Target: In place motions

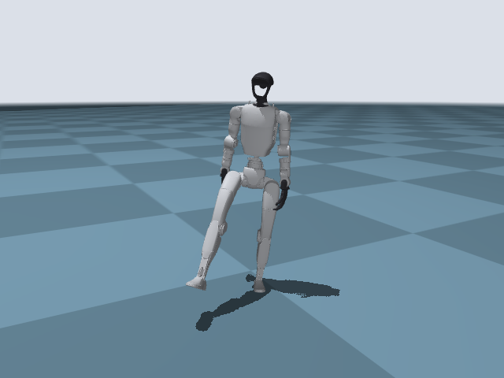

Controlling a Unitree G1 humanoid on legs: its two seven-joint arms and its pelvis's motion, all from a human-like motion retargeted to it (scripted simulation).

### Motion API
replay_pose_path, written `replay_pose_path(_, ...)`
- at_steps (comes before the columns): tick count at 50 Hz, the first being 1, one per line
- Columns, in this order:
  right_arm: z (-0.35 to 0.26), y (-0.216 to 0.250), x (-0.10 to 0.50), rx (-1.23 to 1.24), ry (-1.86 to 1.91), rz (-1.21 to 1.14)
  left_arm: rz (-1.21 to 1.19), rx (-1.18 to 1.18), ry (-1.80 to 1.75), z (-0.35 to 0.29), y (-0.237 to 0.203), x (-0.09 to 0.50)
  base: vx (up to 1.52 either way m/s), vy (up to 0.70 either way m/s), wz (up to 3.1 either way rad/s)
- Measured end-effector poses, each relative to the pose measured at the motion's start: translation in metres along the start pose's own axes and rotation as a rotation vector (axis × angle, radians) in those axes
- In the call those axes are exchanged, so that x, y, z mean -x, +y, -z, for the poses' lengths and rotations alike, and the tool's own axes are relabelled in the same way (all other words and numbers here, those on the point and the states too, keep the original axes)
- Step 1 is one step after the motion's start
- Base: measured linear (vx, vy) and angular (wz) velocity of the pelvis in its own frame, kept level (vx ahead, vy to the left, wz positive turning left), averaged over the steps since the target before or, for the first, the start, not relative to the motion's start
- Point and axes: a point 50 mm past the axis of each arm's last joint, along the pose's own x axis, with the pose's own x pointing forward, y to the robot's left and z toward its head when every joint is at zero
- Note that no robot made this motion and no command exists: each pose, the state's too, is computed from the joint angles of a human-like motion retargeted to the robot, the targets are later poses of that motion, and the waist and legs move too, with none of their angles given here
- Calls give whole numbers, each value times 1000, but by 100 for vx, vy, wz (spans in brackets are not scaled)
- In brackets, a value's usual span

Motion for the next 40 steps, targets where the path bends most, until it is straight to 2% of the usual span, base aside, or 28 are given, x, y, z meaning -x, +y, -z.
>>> replay_pose_path(5, 30, 10, 0, -57, 75, -30, 44, -30, -7, 6, -10, -2, 4, 0, 4)
replay_pose_path(9, 29, 8, 0, -41, 81, -30, 48, 1, 51, 27, -9, -1, 6, -4, -42)
replay_pose_path(19, -37, -12, 3, 116, -123, 42, -22, 169, 338, 115, -2, 15, -8, -8, -75)
replay_pose_path(24, -74, -11, 10, 179, -262, 28, -24, 243, 386, 137, -6, 21, -16, -18, -84)
replay_pose_path(32, -106, -12, 18, 247, -373, 29, 30, 234, 265, 100, -19, 8, -24, -15, -13)
replay_pose_path(40, -49, -14, 6, 169, -153, 17, 99, 23, 70, 28, -26, -3, -7, -7, 26)
